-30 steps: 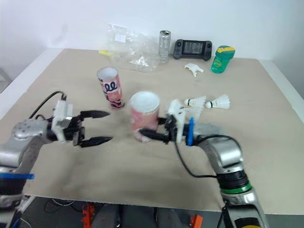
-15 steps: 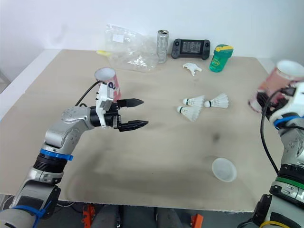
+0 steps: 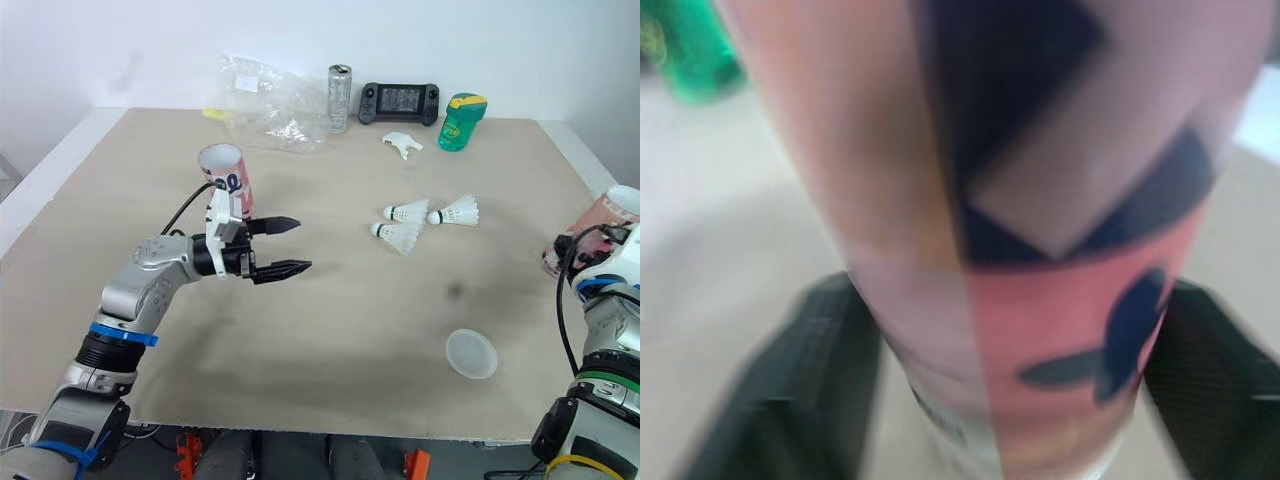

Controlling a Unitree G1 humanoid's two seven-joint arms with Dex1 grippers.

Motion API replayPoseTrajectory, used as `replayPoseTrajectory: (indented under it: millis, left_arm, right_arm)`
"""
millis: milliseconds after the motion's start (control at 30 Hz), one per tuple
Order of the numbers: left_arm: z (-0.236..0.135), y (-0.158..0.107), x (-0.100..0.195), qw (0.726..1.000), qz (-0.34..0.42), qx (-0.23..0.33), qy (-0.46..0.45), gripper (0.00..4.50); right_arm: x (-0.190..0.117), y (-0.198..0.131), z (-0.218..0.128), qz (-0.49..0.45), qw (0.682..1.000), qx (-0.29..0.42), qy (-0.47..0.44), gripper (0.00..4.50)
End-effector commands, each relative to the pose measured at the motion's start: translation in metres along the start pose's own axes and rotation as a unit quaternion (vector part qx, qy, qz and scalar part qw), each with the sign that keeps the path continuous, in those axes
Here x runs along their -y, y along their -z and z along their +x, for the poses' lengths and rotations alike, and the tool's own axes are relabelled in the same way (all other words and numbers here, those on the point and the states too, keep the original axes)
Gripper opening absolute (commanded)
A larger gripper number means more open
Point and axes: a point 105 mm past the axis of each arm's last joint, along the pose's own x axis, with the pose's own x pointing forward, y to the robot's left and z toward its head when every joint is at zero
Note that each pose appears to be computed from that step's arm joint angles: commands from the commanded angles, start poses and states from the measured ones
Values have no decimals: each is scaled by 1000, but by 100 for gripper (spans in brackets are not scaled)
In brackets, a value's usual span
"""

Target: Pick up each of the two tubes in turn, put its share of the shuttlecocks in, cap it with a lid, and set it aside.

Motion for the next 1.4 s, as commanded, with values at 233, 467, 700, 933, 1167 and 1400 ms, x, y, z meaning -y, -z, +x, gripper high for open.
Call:
replayPoseTrajectory:
  millis: [233,467,700,933,1167,1400]
  left_arm:
    - [-9,-13,-3,999,15,23,-36,450]
    - [-50,4,-19,987,-45,-6,-155,450]
    - [-111,28,-29,947,-105,-15,-305,450]
    - [-120,54,-38,937,-88,-57,-333,450]
    - [-116,72,-60,937,-62,-81,-334,450]
    - [-106,73,-83,938,-58,-65,-336,450]
  right_arm:
    - [9,2,-8,-15,1000,-19,-12,449]
    - [-11,-7,-41,-42,990,-24,-130,449]
    - [-113,10,-124,-130,896,-57,-421,449]
    - [-201,15,-143,-168,826,-32,-538,449]
    - [-239,24,-150,-177,800,-16,-573,449]
    - [-247,32,-156,-178,793,-18,-582,449]
